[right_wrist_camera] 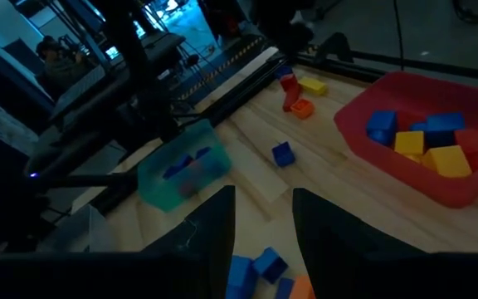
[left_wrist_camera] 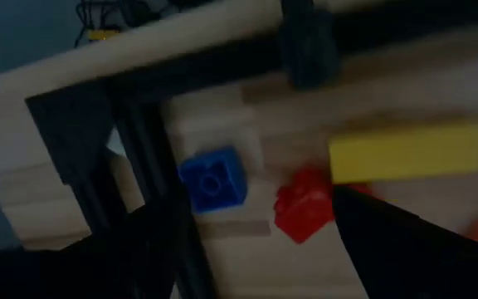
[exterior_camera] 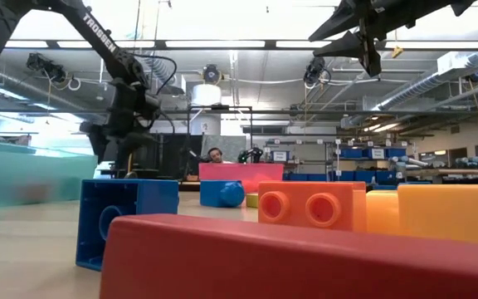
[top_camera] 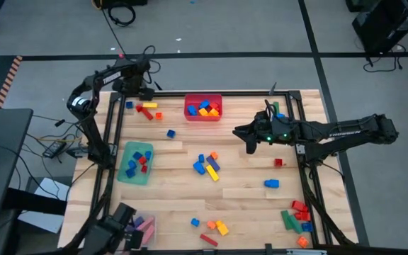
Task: Sort blocks by size
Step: Put the red 4 studded building block into the teal bin
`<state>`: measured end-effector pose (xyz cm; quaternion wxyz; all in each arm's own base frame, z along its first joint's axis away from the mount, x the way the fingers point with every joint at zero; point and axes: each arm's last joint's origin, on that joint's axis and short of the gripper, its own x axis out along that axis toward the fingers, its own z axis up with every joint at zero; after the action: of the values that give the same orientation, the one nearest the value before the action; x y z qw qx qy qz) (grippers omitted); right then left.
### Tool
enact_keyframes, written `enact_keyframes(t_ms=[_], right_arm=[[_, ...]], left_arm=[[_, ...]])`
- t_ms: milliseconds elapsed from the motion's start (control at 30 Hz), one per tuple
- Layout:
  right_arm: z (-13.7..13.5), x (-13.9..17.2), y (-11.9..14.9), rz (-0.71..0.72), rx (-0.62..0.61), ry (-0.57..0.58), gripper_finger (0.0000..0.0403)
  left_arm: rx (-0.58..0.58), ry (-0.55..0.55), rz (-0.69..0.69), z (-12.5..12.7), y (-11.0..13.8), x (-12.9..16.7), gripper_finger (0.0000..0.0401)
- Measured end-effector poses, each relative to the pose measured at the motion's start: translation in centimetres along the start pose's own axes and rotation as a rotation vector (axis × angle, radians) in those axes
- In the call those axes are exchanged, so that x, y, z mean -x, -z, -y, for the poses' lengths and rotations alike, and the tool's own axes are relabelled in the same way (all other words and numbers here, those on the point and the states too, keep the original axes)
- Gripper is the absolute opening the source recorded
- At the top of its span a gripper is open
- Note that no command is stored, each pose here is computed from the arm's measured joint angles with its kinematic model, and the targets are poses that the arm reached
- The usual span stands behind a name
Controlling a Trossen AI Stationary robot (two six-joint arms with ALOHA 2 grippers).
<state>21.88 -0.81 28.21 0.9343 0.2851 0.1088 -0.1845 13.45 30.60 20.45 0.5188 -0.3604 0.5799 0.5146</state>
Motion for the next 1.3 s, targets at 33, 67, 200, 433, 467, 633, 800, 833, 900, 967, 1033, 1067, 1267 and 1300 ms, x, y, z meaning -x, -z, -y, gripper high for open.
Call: enact_keyframes(t_ms=[33,67,200,433,467,633,800,833,900,967,1033,1067,1267,1300], right_arm=[[0.0,0.0,0.0,0.0,0.006,0.0,0.0136],[0.0,0.0,0.0,0.0,0.01,0.0,0.0136],[0.1,0.0,-0.1,0.003,0.011,0.003,0.0136],[0.1,0.0,-0.1,0.002,0.006,0.003,0.0136],[0.1,0.0,-0.1,0.003,0.006,0.003,0.0136],[0.1,0.0,-0.1,0.002,0.003,0.003,0.0136],[0.1,0.0,-0.1,0.002,0.003,0.003,0.0136],[0.1,0.0,-0.1,0.002,0.003,0.003,0.0136],[0.1,0.0,-0.1,0.002,0.003,0.003,0.0136],[0.1,0.0,-0.1,0.002,0.003,0.003,0.0136],[0.1,0.0,-0.1,0.002,0.003,0.003,0.0136],[0.1,0.0,-0.1,0.002,0.003,0.002,0.0136],[0.1,0.0,-0.1,0.002,0.011,0.003,0.0136],[0.1,0.0,-0.1,0.003,0.011,0.003,0.0136]], left_arm=[[-0.021,-0.004,-0.011,0.2,0.3,-0.4,0.03],[-0.027,-0.009,-0.026,0.3,0.6,-0.9,0.03],[0.012,-0.011,-0.059,0.6,1.6,-2.2,0.0298],[0.009,-0.014,-0.027,0.9,1.3,-2.1,0.0284],[0.008,-0.014,-0.029,0.9,1.4,-2.1,0.0283],[-0.028,0.015,-0.043,0.9,1.4,-2.1,0.0282],[-0.035,0.019,-0.029,0.9,0.9,-1.5,0.0282],[-0.043,0.02,-0.027,0.9,0.8,-1.3,0.0282],[-0.047,0.021,-0.021,0.8,0.7,-1.0,0.0282],[-0.064,0.022,-0.019,0.8,0.5,-0.7,0.0282],[-0.107,0.028,-0.024,0.9,0.6,-0.6,0.0282],[-0.139,0.034,-0.03,1.0,0.7,-0.6,0.0282],[-0.242,0.038,-0.009,2.2,0.8,-0.5,0.0282],[-0.251,0.036,-0.015,2.4,0.7,-0.7,0.0282]])
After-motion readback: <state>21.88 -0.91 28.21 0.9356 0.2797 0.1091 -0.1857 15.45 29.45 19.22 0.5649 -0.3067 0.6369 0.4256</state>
